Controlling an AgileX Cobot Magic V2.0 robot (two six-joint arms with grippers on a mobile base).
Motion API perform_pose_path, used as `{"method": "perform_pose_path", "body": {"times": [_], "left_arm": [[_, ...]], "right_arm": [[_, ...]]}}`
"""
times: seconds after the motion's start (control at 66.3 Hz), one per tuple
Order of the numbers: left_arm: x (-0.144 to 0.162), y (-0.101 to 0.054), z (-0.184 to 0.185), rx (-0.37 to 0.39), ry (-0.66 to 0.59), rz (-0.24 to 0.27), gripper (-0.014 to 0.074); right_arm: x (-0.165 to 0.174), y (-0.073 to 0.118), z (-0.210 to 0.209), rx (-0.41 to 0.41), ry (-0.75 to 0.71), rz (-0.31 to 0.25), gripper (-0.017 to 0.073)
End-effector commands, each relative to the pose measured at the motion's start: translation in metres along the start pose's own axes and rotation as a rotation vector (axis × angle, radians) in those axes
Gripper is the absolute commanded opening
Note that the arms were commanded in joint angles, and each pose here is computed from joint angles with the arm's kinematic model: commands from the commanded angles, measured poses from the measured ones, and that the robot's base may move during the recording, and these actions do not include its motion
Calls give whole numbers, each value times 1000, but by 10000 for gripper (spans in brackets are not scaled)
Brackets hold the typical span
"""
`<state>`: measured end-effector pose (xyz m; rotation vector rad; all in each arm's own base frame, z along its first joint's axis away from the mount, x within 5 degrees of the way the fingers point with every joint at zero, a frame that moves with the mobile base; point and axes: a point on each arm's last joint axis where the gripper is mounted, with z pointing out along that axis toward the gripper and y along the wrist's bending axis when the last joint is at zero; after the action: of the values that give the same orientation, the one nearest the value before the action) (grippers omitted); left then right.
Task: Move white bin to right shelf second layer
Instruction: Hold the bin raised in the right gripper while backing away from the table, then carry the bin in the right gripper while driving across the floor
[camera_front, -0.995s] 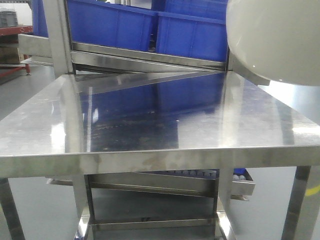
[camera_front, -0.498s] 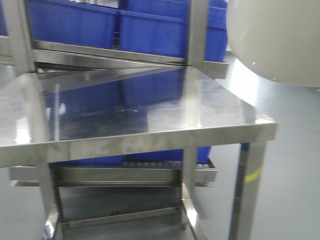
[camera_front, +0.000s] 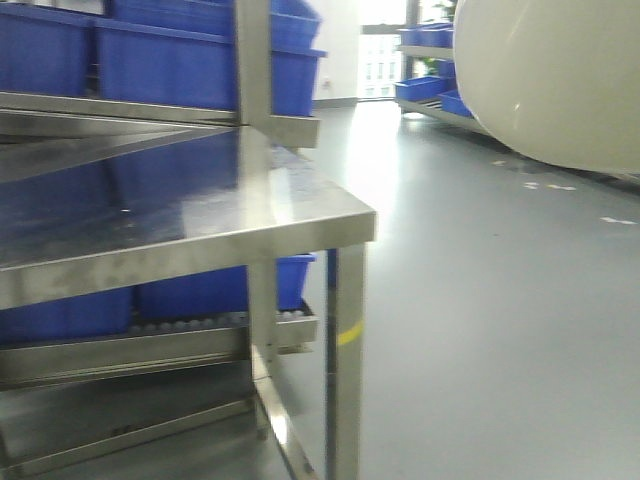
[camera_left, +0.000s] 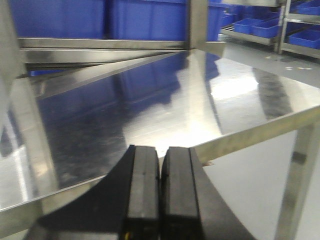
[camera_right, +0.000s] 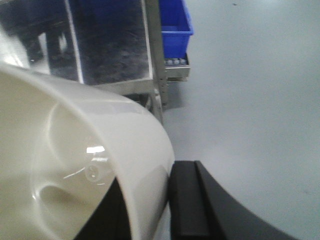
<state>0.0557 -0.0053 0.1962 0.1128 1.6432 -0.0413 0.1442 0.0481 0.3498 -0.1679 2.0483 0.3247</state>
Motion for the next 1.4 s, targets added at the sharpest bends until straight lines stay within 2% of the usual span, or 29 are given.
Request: {"method": "perform_pose_path", "body": {"times": [0.0, 1.388], "left_arm": [[4, -1, 2, 3, -53, -3, 85], [4, -1, 2, 3, -53, -3, 85]], "right_arm": [[-18, 3, -8, -15, -139, -6, 53], [-18, 3, -9, -15, -140, -6, 53]]}}
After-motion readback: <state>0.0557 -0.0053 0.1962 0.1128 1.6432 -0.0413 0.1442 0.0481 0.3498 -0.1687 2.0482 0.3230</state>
